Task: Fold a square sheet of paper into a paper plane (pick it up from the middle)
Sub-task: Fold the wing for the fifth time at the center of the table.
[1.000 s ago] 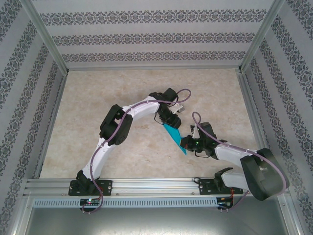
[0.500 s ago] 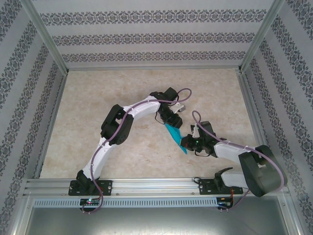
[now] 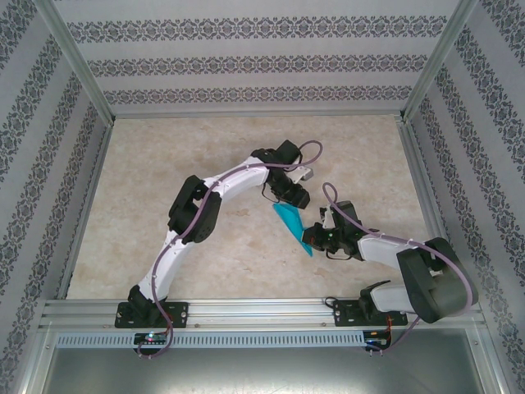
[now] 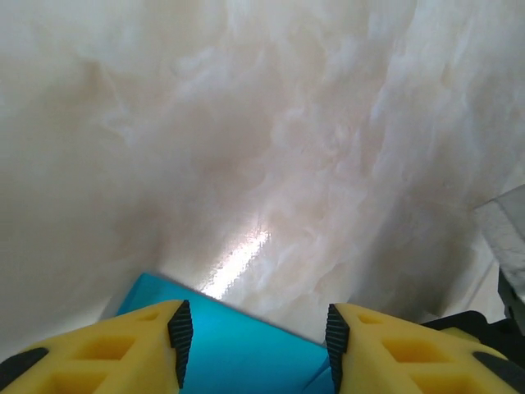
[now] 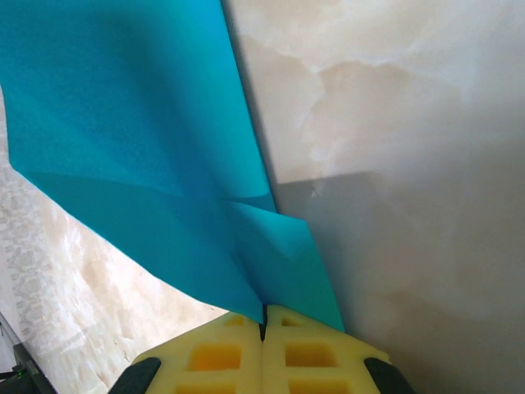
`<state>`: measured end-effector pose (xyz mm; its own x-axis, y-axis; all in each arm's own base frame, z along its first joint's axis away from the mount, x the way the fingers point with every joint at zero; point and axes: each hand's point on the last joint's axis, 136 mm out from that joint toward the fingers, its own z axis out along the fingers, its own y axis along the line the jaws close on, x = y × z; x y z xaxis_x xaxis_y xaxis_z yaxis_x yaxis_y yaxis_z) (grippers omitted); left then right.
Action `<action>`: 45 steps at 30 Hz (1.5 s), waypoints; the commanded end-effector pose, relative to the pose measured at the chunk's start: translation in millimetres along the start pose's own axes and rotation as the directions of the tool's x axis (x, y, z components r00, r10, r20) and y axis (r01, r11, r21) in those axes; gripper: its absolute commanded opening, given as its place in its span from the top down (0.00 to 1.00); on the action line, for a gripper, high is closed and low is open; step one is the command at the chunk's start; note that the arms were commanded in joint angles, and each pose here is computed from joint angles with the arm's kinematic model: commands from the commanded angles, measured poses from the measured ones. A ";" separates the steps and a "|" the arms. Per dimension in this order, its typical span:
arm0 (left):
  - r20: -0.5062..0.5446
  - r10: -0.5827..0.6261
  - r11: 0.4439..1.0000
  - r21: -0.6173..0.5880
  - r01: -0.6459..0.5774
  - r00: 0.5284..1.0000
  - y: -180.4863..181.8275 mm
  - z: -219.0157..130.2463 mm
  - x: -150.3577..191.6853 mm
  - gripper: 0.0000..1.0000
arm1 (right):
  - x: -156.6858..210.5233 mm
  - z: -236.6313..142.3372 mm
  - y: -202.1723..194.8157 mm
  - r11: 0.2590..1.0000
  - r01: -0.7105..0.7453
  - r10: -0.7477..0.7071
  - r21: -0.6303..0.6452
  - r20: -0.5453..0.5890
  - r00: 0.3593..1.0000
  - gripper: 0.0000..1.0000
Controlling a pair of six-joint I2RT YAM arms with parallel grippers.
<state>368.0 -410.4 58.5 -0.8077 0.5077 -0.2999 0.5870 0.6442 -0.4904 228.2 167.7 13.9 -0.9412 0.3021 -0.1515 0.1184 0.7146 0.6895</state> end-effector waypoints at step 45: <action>-0.021 -0.001 0.997 0.074 0.002 1.000 -23.8 -1.7 48.9 0.51 | 15.9 7.7 -30.3 0.990 -0.092 0.099 0.102 -0.061 0.993 0.97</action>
<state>314.4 -388.9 61.5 -0.8070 0.5182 -0.2833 0.5821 0.6168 -0.5299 234.1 173.3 14.1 -0.9427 0.3064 -0.1323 0.1238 0.6892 0.7140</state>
